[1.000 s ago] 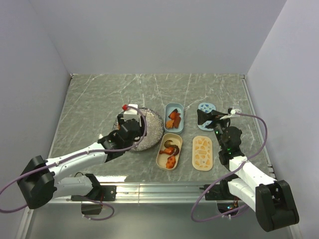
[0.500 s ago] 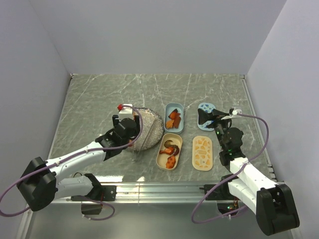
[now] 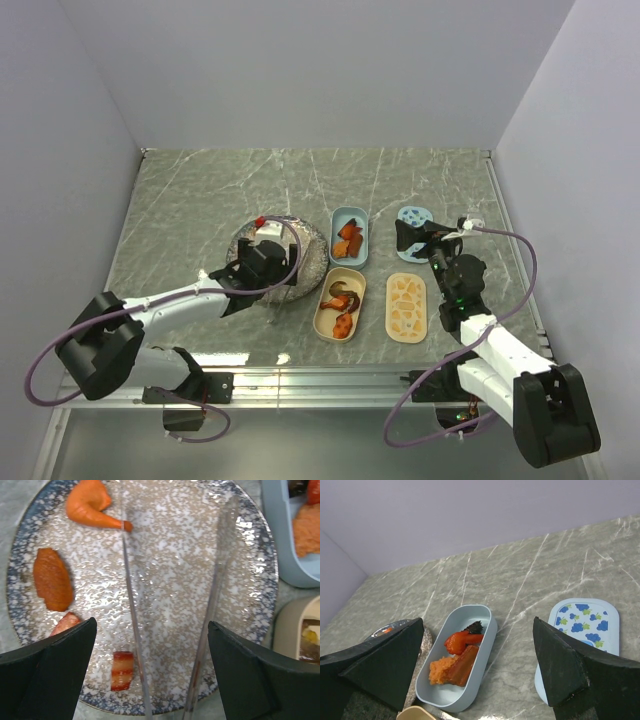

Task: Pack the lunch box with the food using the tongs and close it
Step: Grab the clamp with the left arm

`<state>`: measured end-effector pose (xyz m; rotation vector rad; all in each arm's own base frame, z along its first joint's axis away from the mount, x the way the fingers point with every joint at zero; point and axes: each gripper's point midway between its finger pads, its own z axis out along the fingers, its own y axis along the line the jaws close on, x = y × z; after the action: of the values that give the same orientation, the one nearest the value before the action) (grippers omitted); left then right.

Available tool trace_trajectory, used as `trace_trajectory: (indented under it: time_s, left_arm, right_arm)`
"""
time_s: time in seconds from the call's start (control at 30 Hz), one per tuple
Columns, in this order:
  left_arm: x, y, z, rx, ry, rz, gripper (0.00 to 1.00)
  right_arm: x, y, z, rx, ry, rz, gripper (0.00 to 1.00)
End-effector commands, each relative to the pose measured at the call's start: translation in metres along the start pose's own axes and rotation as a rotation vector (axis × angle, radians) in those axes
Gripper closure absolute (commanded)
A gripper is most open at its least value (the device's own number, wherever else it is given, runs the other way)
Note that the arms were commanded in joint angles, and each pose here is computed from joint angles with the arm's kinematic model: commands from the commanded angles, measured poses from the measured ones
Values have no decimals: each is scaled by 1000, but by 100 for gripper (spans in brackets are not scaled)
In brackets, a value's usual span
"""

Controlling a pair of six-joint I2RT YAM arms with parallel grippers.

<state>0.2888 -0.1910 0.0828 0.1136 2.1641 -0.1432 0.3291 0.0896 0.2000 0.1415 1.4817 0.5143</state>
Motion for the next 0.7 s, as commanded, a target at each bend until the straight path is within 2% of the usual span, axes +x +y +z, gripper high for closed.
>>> trace_trajectory:
  time_s: [0.0, 0.57, 0.67]
  left_arm:
    - [-9, -18, -1, 87, -14, -34, 1]
    - [18, -32, 21, 114, 100, 35, 1]
    - [22, -32, 26, 103, 109, 50, 8]
  right_arm:
    - [-15, 10, 5, -28, -40, -4, 4]
    - [-14, 9, 6, -28, -35, -6, 4]
    - [-13, 8, 6, -25, -33, -6, 3]
